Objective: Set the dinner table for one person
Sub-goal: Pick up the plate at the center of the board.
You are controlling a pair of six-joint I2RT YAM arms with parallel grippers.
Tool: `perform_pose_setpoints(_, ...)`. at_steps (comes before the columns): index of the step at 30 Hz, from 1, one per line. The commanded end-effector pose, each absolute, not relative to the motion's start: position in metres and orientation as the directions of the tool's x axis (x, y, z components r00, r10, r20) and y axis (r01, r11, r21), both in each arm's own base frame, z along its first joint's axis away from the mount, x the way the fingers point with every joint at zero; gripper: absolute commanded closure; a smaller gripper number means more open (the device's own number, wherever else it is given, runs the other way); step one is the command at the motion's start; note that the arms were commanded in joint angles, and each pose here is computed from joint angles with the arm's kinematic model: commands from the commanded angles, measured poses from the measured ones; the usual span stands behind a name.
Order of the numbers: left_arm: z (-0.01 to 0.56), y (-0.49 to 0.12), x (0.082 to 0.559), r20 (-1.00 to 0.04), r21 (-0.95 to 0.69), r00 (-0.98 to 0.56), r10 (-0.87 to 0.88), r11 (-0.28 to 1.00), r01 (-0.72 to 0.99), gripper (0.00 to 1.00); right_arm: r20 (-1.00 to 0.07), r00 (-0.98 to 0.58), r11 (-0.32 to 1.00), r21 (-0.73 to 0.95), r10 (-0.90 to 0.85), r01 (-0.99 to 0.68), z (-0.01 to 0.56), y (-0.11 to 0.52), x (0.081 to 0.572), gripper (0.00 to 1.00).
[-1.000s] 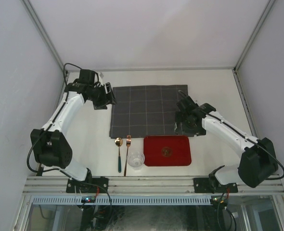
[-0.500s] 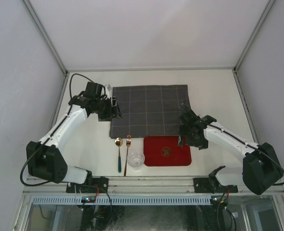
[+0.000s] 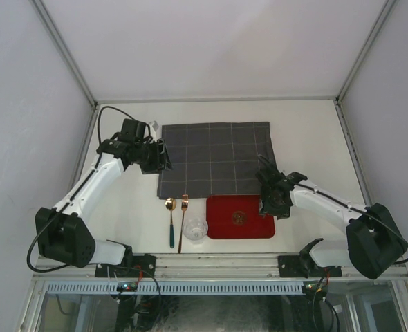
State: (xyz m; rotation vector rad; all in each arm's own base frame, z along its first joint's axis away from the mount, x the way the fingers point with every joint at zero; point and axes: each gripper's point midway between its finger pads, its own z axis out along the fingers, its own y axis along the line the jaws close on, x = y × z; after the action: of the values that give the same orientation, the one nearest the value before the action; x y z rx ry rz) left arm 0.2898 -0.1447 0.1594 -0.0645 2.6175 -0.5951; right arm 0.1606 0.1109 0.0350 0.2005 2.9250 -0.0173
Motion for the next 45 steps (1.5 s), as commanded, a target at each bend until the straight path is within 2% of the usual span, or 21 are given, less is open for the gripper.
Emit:
perform_pose_setpoints(1, 0.172, -0.144, 0.288, -0.468, -0.421, -0.872, -0.141, 0.903, 0.08, 0.46, -0.233, -0.963, 0.991, 0.011, 0.133, 0.134, 0.032, 0.117, 0.168, 0.49)
perform_pose_setpoints(10, 0.175, -0.142, 0.285, -0.473, -0.416, -0.869, -0.144, 0.906, 0.077, 0.62, -0.221, -0.969, 0.992, -0.033, 0.109, 0.119, 0.017, 0.114, 0.173, 0.56)
perform_pose_setpoints(14, 0.174, -0.142, 0.283, -0.472, -0.413, -0.87, -0.144, 0.908, 0.074, 0.66, -0.21, -0.973, 0.993, -0.043, 0.1, 0.111, 0.011, 0.114, 0.174, 0.62)
perform_pose_setpoints(22, 0.172, -0.141, 0.283, -0.464, -0.411, -0.874, -0.144, 0.909, 0.069, 0.69, -0.197, -0.976, 0.992, -0.057, 0.097, 0.11, 0.009, 0.11, 0.173, 0.85)
perform_pose_setpoints(25, 0.171, -0.142, 0.282, -0.462, -0.412, -0.875, -0.144, 0.909, 0.068, 0.69, -0.196, -0.976, 0.992, -0.061, 0.099, 0.113, 0.01, 0.109, 0.172, 1.0)
perform_pose_setpoints(31, 0.168, -0.142, 0.282, -0.459, -0.413, -0.877, -0.142, 0.908, 0.069, 0.7, -0.192, -0.977, 0.992, -0.068, 0.094, 0.109, 0.01, 0.107, 0.168, 1.0)
perform_pose_setpoints(45, 0.16, -0.149, 0.284, -0.443, -0.421, -0.886, -0.137, 0.904, 0.071, 0.74, -0.353, -0.933, 0.997, 0.006, 0.069, 0.072, 0.079, 0.116, 0.175, 1.0)
